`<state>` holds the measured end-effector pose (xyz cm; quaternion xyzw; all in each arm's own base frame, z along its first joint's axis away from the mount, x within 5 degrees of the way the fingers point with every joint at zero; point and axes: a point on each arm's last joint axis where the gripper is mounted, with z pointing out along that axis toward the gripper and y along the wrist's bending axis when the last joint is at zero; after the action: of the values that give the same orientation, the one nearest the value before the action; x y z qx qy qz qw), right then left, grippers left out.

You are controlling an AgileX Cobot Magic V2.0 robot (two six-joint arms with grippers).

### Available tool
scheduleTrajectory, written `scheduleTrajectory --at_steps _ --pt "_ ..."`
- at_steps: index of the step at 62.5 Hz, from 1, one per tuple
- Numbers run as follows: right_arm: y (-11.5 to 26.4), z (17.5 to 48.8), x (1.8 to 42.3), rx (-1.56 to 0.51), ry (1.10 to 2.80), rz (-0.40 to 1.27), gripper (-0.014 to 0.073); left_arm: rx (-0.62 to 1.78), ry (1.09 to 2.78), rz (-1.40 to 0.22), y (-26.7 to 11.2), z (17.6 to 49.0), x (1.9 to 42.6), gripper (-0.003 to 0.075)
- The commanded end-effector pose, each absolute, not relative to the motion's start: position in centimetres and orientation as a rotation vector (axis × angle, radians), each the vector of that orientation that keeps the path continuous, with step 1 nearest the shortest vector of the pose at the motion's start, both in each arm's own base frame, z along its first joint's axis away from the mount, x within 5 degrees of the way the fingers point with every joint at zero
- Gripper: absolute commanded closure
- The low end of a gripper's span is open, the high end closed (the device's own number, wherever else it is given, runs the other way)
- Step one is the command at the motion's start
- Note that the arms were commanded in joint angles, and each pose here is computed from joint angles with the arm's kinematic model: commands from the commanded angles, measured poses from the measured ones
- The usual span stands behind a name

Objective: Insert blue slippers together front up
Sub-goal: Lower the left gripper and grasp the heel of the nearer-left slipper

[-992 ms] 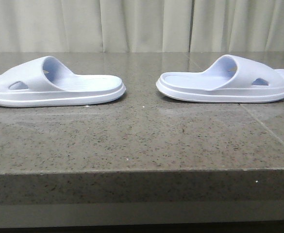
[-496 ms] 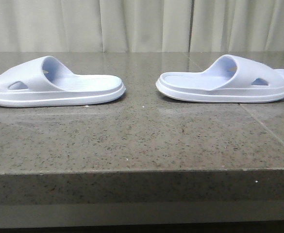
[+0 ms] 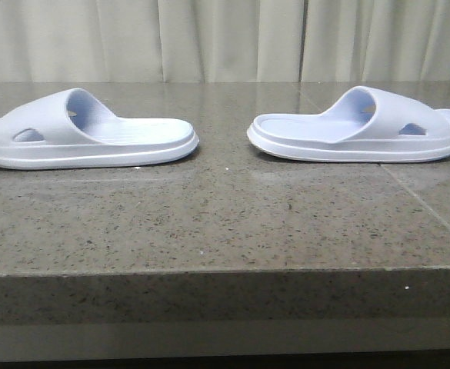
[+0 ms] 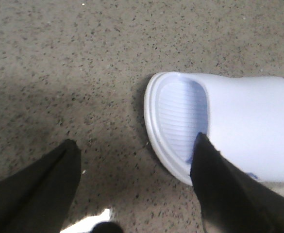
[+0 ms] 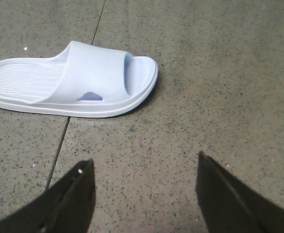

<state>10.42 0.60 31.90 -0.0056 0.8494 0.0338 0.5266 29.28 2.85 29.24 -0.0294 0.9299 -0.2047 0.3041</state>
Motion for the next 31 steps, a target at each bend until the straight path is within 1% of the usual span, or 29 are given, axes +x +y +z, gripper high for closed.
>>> scheduleTrajectory --at_steps 1,16,31 --pt "0.5 33.5 10.8 -0.016 1.938 0.065 0.0119 -0.072 2.387 -0.594 2.5 30.6 30.8 0.0240" --pt "0.5 33.5 10.8 -0.016 1.938 0.065 0.0119 -0.051 2.448 -0.657 1.6 28.5 33.5 0.0244" --pt "0.5 33.5 10.8 -0.016 1.938 0.065 0.0119 -0.021 2.503 -0.704 0.3 26.8 34.4 0.0320"
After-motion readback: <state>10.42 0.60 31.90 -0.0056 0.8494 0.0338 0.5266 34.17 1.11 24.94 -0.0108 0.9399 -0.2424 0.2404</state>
